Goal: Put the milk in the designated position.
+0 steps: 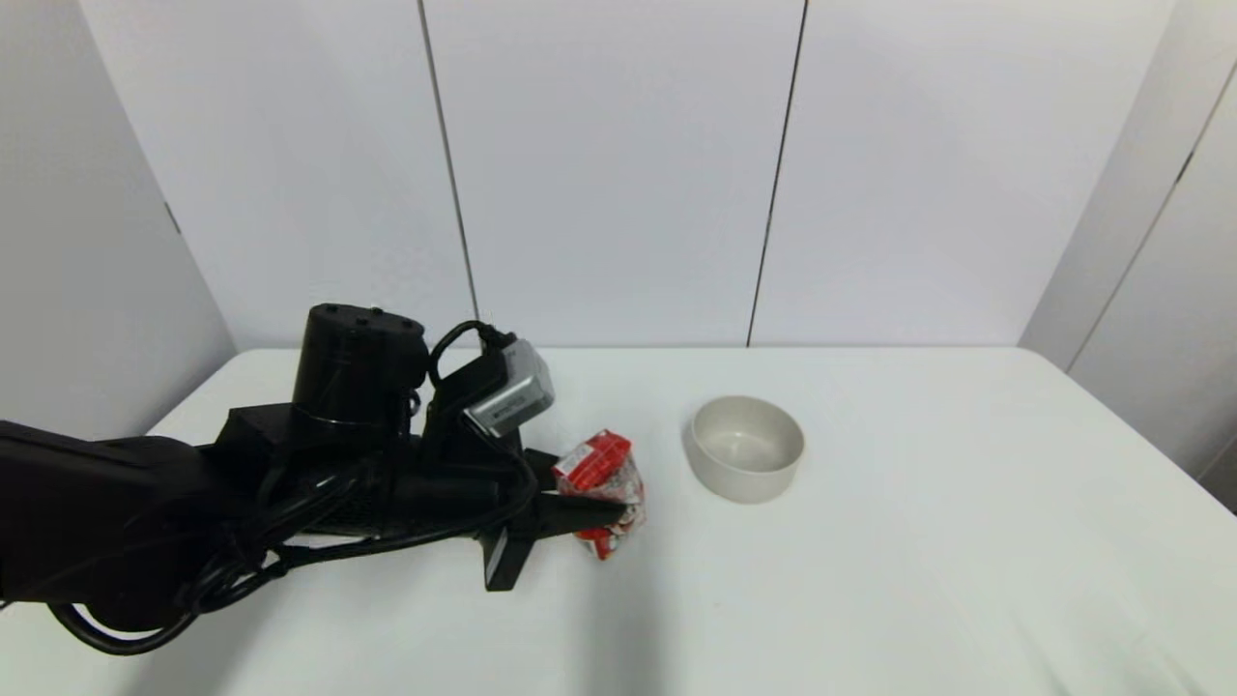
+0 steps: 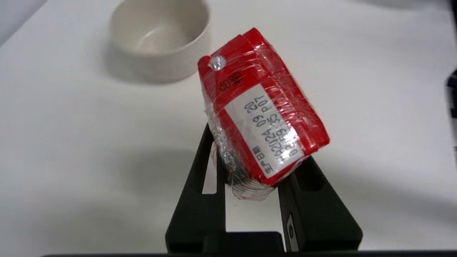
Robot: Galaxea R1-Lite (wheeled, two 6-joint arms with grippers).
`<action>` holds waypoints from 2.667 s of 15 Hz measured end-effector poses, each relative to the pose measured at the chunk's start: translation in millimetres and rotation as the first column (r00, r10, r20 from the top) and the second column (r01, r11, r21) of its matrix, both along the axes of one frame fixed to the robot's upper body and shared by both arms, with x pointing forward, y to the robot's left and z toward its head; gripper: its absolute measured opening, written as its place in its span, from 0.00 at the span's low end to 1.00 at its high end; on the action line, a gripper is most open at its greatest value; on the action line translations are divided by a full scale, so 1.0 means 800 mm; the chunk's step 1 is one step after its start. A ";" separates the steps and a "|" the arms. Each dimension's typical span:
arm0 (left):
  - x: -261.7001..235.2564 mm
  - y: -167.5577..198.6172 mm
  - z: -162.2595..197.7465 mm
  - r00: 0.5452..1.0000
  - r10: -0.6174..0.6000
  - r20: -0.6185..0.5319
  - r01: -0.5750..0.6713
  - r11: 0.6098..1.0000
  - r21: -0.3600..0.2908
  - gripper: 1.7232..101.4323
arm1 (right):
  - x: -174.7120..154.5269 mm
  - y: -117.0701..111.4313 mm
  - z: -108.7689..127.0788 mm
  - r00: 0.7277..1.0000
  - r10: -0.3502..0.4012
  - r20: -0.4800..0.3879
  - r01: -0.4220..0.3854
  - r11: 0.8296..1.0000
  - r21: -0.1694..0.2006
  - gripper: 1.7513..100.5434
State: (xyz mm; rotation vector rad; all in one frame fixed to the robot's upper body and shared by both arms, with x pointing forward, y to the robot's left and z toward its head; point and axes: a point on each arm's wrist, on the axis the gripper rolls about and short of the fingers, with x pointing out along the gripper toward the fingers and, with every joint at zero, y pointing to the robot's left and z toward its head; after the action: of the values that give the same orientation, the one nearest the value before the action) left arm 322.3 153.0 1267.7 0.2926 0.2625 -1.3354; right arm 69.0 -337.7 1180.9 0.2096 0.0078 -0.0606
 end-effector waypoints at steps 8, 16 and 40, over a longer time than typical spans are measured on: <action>-0.002 -0.101 0.000 0.989 -0.137 0.051 0.137 0.991 0.010 0.23 | 0.000 0.000 0.000 1.000 0.000 0.000 0.000 1.000 0.000 0.97; 0.033 -0.174 -0.047 0.984 -0.175 0.028 0.175 0.984 0.029 0.23 | 0.000 0.000 0.000 1.000 -0.001 0.000 0.001 1.000 0.000 0.97; 0.030 -0.148 -0.045 0.990 -0.125 -0.061 0.129 0.989 0.076 0.86 | 0.000 0.000 0.000 1.000 0.000 0.000 0.000 1.000 0.000 0.97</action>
State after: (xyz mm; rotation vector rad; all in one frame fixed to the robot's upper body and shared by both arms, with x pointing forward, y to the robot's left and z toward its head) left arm 346.5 34.2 1231.8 0.3442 0.3495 -1.4625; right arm 69.0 -337.7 1180.9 0.2098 0.0073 -0.0610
